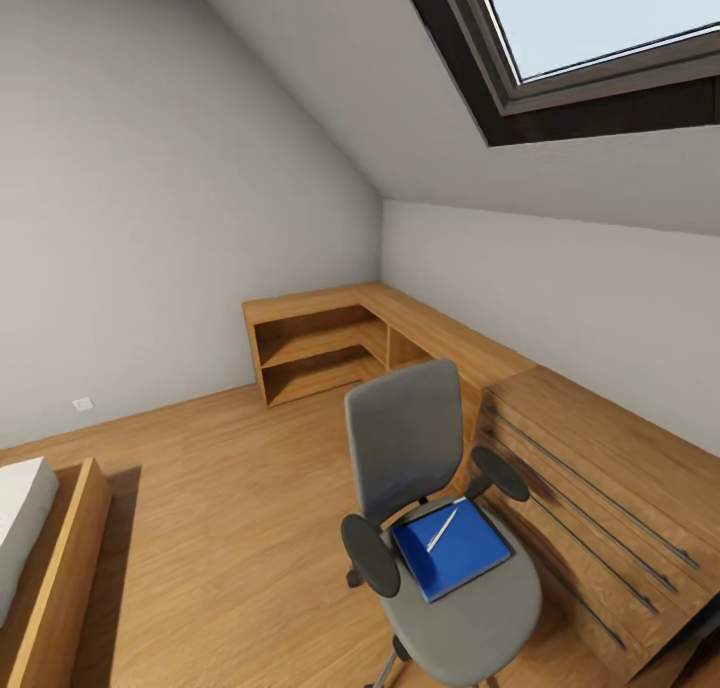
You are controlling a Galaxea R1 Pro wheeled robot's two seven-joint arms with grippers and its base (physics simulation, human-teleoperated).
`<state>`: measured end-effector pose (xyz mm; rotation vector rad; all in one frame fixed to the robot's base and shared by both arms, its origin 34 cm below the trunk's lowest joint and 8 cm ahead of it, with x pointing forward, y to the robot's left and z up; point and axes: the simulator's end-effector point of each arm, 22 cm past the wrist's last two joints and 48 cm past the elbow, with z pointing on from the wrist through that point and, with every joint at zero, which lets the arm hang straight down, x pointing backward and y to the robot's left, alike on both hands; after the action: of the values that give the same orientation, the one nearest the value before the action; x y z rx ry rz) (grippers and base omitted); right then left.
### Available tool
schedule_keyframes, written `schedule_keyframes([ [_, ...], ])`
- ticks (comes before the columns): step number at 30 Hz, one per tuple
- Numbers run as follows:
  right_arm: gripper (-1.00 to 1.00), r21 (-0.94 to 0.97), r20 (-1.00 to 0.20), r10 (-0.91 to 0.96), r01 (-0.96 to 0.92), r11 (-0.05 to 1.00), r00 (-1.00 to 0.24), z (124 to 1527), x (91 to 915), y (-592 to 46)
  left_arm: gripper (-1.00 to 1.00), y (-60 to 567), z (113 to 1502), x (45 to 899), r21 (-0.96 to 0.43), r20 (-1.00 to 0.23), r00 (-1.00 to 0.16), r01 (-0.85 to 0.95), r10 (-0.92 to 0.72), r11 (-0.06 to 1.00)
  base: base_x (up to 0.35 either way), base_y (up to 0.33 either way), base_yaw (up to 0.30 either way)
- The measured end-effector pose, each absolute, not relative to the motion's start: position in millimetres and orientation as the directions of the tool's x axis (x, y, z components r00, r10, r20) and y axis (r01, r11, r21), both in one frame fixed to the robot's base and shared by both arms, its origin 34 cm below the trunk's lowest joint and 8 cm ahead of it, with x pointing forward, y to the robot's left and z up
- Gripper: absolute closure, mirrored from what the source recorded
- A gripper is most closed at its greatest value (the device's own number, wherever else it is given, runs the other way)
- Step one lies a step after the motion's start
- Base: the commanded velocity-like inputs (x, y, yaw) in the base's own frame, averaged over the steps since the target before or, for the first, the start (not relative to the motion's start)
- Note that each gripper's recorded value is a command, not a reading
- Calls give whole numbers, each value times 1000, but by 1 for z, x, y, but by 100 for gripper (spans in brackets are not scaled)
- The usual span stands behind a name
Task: In the bedroom, organize the workspace by keeping the computer under the desk, ensuring the monitor is on the desk, placing the keyboard on the desk next to the monitor, placing the mouse on the desk next to the keyboard, moving the folder from the swivel chair onto the desk next to the mouse, stacking the notebook on top of the folder with the pen on top of the notebook, and positioning the swivel chair next to the desk.
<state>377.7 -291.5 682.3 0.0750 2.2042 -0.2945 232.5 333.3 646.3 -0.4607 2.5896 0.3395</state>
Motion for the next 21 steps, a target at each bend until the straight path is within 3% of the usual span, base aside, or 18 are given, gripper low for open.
schedule_keyframes([
  [6, -100, -143, -854, -33, 174, 974, -519, 706, 413, -281, -100, 342, 660, 256, 136, -579, -771, -410, -263, 902, 0, 0, 5],
  [12, -100, -40, -944, 52, 269, 962, -327, 787, 569, -286, -100, 358, 691, 391, -26, -677, -588, -582, -442, 813, 0, 0, 0],
  [15, -100, -6, -906, 132, 323, 946, -403, 801, 635, -294, -100, 359, 694, 445, -63, -600, -625, -586, -499, 808, 0, 0, 0],
  [21, -100, -36, -831, 148, 317, 948, -536, 805, 678, -294, -100, 387, 693, 465, -53, -564, -627, -621, -537, 782, 0, 0, 0],
])
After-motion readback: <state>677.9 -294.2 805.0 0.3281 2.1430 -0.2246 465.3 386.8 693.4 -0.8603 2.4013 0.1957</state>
